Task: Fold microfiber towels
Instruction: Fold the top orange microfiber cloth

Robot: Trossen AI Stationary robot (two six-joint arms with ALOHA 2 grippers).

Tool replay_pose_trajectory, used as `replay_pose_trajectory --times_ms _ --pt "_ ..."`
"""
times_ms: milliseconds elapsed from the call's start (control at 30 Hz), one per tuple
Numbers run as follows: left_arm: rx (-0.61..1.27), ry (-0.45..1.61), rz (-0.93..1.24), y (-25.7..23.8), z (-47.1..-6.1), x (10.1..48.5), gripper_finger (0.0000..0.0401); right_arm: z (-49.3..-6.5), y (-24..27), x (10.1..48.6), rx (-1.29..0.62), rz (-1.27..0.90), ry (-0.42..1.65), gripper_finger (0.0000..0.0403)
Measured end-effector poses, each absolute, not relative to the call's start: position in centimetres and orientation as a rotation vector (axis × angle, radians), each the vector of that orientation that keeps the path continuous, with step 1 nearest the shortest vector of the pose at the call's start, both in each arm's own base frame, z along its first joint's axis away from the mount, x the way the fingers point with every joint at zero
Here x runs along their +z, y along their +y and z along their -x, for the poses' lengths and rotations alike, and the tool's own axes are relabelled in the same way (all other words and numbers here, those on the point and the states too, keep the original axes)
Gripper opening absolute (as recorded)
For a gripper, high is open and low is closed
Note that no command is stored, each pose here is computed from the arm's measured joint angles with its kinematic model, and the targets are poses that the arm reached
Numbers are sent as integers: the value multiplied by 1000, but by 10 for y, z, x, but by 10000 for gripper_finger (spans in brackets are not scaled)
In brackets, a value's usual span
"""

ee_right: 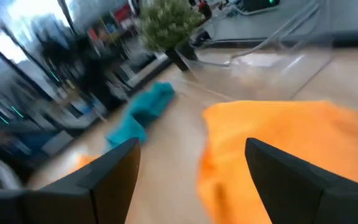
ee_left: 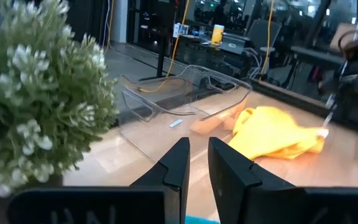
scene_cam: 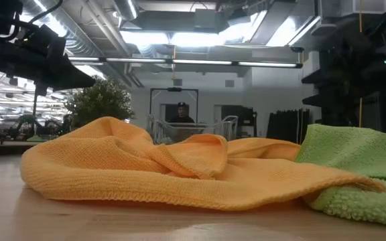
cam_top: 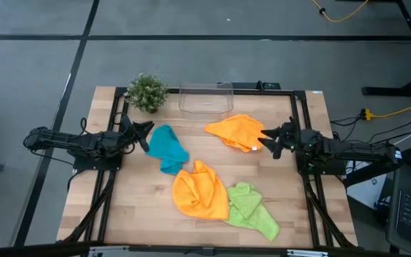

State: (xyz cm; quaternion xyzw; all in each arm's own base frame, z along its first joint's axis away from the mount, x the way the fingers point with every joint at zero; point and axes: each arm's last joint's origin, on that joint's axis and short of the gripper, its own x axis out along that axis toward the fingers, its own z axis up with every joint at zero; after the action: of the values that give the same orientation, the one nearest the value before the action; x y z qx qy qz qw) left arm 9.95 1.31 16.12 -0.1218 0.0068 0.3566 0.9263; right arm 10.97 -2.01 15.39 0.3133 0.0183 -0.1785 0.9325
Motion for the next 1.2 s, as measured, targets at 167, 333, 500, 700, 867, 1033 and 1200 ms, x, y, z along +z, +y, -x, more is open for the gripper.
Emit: replay_pose_trajectory --times_ms 167,333,500,700,867,1033,1200 --pt "721 -166 597 13 -100 167 50 -112 -15 167 -146 -844 -55 292" --pt "683 -299 766 13 -100 175 50 -111 -9 200 71 -895 -149 292" --pt "655 -368 803 13 -100 181 50 -108 -3 250 136 -688 -225 292" --pt "634 -364 808 13 -100 182 50 -123 1 286 55 -513 30 292" --pt "632 -363 808 13 -100 182 50 -141 -1 292 -121 -445 413 292" --pt "632 -362 807 13 -100 182 50 -154 -3 275 -248 -349 795 292" --pt "632 -362 806 13 -100 182 50 -170 -3 249 -277 -309 994 292"
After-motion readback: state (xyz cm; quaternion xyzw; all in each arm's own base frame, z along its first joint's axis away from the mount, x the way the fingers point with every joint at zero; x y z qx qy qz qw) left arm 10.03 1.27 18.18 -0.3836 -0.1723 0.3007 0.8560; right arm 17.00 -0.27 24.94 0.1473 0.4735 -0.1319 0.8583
